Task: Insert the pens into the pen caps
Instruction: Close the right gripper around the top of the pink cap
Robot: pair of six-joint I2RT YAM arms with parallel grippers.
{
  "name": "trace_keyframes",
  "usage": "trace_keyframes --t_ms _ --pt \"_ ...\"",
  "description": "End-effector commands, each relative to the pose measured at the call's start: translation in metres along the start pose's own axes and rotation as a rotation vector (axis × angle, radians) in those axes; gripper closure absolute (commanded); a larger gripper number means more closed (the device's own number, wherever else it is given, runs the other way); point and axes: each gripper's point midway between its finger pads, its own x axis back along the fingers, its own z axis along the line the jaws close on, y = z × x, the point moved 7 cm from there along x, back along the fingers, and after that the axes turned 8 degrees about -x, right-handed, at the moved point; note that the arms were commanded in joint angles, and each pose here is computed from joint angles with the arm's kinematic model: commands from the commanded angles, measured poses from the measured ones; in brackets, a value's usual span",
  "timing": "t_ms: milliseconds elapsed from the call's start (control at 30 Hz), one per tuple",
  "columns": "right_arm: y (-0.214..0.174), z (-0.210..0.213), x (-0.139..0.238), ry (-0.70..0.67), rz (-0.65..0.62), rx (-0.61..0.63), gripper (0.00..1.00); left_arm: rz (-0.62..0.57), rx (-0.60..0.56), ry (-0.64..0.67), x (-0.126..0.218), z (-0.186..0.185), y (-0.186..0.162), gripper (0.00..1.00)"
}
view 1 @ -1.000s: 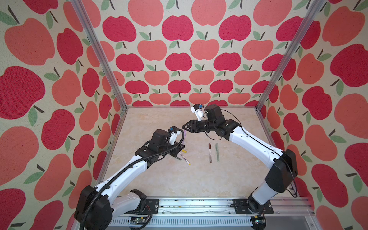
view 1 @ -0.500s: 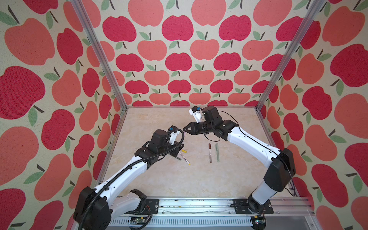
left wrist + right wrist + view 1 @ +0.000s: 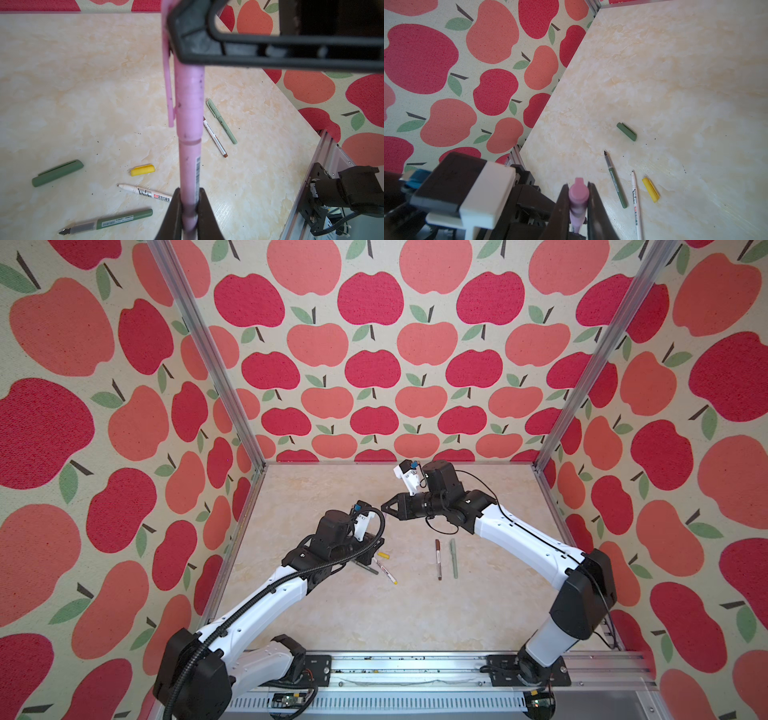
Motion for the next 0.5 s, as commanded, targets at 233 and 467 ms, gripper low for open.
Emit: trace_keyframes --t_ms 233,467 --pt "-0.021 -0.012 -0.014 -0.023 0.076 -0.04 0.91 -0.277 -0.087 0.047 0.017 -0.003 0.066 1.0" --pt "-0.03 -0.02 -0.021 -0.029 0.098 -0.06 0.91 -0.344 -0.129 0.061 0.021 -0.005 0.085 1.0"
